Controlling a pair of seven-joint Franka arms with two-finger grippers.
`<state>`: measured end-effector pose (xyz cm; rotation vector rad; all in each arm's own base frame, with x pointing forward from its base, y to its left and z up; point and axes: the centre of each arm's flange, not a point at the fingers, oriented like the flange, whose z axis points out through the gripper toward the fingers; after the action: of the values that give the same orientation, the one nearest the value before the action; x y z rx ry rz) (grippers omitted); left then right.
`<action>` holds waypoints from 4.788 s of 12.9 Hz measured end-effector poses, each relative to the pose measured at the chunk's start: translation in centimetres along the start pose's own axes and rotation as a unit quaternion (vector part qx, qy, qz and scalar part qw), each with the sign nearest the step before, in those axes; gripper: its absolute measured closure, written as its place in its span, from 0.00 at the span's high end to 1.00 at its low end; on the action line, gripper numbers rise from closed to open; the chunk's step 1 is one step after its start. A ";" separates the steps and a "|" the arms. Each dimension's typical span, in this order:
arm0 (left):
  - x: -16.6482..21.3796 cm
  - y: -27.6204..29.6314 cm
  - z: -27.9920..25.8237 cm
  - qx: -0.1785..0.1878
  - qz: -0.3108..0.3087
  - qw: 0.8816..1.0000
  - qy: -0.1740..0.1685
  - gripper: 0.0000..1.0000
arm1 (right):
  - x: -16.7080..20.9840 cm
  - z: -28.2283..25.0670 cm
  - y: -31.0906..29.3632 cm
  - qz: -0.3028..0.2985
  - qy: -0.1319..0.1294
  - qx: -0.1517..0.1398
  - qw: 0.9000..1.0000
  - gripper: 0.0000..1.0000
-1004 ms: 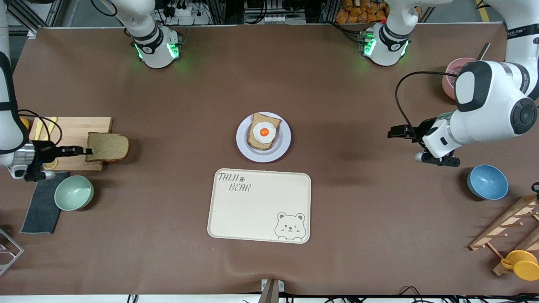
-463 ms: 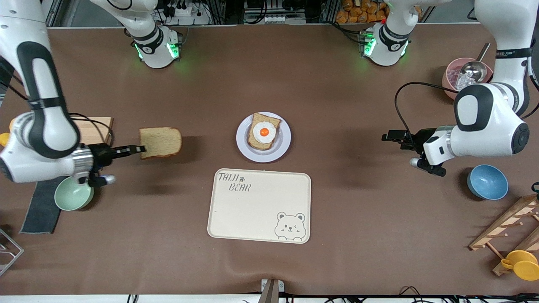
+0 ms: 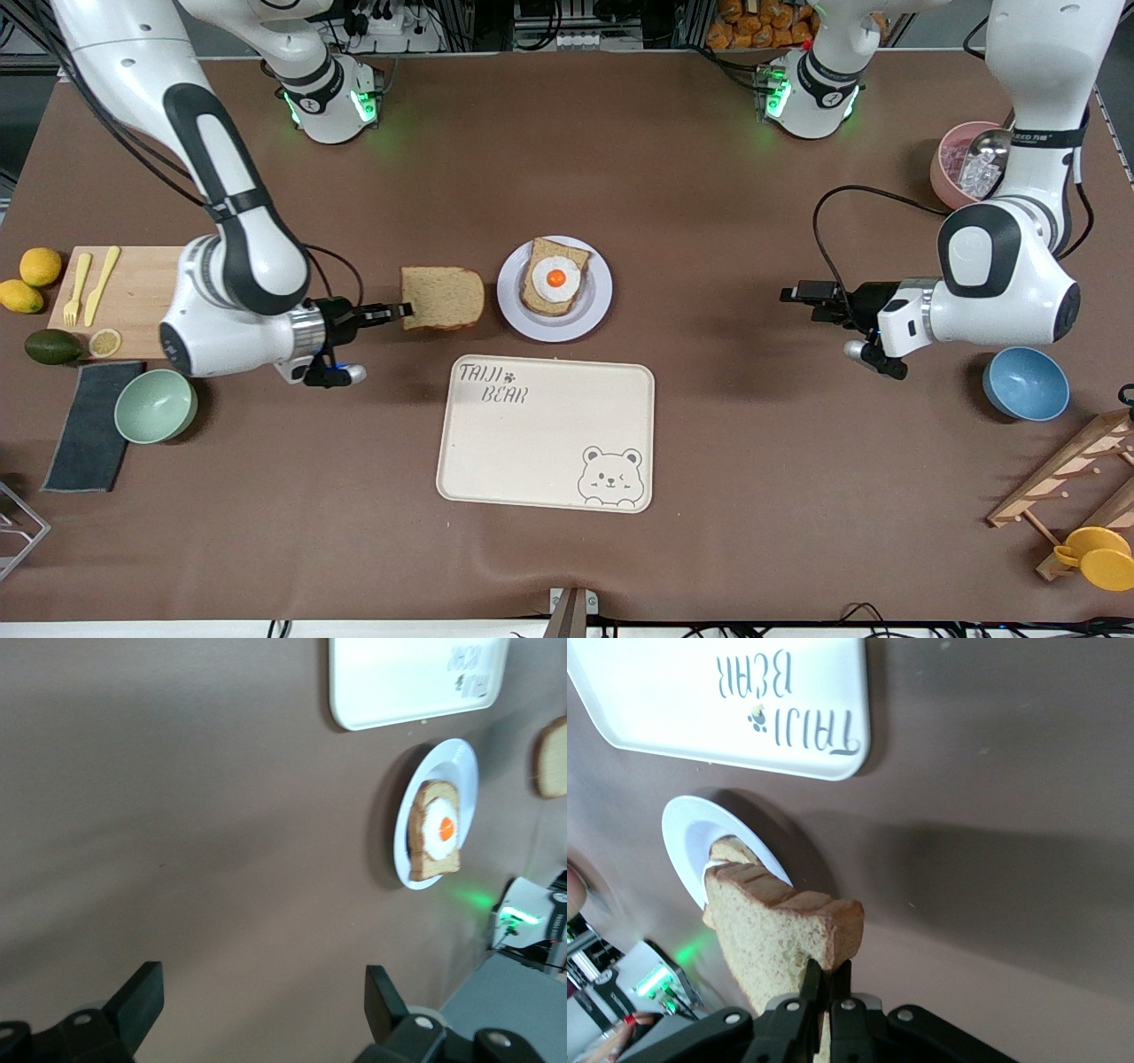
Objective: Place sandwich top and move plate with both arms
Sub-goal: 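Carry the bread over the plate with the right gripper while the left gripper approaches, then lower the bread onto the egg toast while the left gripper reaches the plate, then withdraw the right gripper while the left gripper grips the plate rim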
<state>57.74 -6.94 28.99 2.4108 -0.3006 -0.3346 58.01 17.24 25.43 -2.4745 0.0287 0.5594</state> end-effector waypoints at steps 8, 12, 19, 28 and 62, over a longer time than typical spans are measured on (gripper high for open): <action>-0.4 2.9 8.6 -0.082 -0.003 0.996 0.033 1.00 | -2.7 11.4 -7.6 0.039 0.028 0.001 0.999 0.07; -1.7 5.2 14.2 -0.114 -0.005 0.992 0.062 1.00 | -4.3 14.7 -8.7 0.045 0.026 0.001 0.999 0.07; -4.3 6.3 21.5 -0.156 -0.029 0.977 0.143 1.00 | -4.0 14.3 -8.5 0.081 0.039 0.001 0.996 0.59; -3.9 9.1 28.5 -0.174 -0.094 0.963 0.184 1.00 | -1.8 3.4 -4.5 0.085 0.109 -0.034 0.990 1.00; -5.6 11.3 34.2 -0.224 -0.156 0.927 0.257 0.05 | -18.5 -35.8 -7.3 0.022 0.208 -0.276 0.938 1.00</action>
<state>40.21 -34.07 12.04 1.9889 0.3651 0.0962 55.98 1.25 63.09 -3.1082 0.1063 0.0418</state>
